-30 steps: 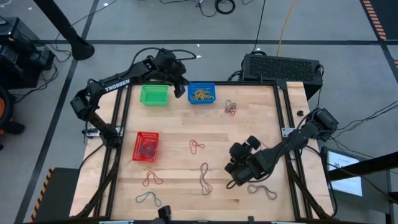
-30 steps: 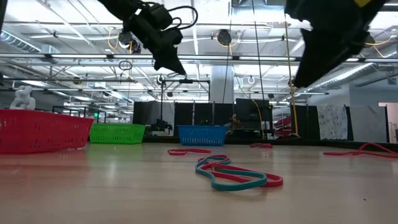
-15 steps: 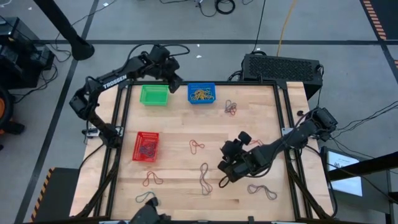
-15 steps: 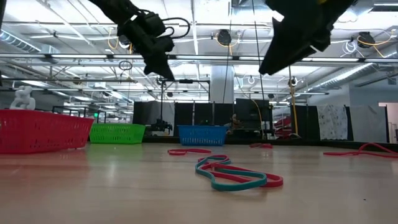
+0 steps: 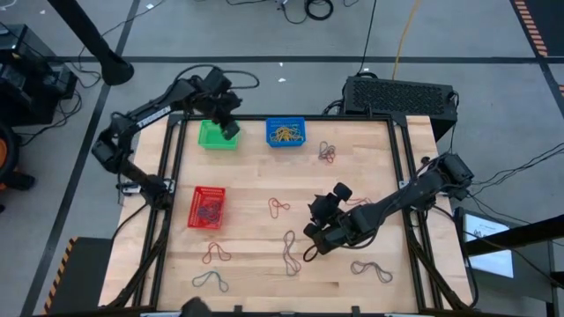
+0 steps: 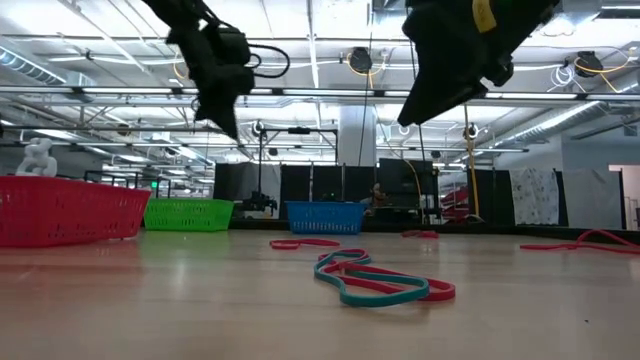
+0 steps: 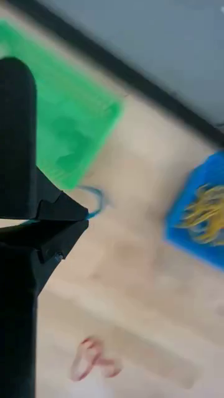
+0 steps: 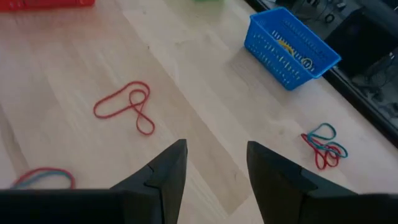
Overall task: Sort rubber bands into baskets
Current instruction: Put the blue rubber band into the red bin
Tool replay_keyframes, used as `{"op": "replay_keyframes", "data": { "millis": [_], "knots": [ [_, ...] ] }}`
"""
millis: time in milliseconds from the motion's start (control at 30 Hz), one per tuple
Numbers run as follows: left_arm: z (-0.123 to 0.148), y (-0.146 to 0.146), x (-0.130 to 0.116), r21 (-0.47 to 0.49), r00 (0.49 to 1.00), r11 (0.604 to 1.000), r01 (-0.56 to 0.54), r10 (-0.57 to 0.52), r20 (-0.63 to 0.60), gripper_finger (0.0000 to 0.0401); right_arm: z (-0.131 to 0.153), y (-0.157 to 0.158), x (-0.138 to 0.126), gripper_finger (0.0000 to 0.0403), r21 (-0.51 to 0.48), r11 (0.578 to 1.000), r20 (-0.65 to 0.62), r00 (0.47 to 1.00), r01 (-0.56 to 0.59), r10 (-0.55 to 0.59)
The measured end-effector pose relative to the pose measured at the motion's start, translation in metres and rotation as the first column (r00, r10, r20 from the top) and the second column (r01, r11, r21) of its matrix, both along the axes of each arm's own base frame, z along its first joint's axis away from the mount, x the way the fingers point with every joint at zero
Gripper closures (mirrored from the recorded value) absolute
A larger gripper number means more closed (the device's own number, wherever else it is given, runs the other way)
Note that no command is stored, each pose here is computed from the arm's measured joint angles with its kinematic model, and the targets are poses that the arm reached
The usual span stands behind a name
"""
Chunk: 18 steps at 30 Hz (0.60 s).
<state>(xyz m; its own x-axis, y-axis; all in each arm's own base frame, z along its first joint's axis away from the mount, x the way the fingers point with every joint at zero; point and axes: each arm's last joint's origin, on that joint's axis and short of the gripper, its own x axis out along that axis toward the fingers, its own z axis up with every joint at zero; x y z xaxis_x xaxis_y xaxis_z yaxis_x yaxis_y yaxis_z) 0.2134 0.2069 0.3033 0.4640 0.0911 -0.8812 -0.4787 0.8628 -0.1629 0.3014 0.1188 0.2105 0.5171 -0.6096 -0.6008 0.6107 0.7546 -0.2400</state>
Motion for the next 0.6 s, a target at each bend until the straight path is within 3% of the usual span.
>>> {"op": "replay_keyframes", "data": {
  "millis": [300,600],
  "knots": [
    [0.012,-0.083,-0.039,-0.097,0.998,0.994,-0.056,0.054,-0.024,0.0401,-0.022,-0.003,0.009,0.0243,-0.036,0.999,-0.122,0.992,-0.039,0.034],
    [-0.027,-0.156,-0.069,-0.245,0.995,0.966,-0.08,0.062,-0.079,0.0401,-0.02,-0.004,0.021,0.0243,-0.029,0.995,-0.083,0.992,-0.098,0.096]
  ]
}}
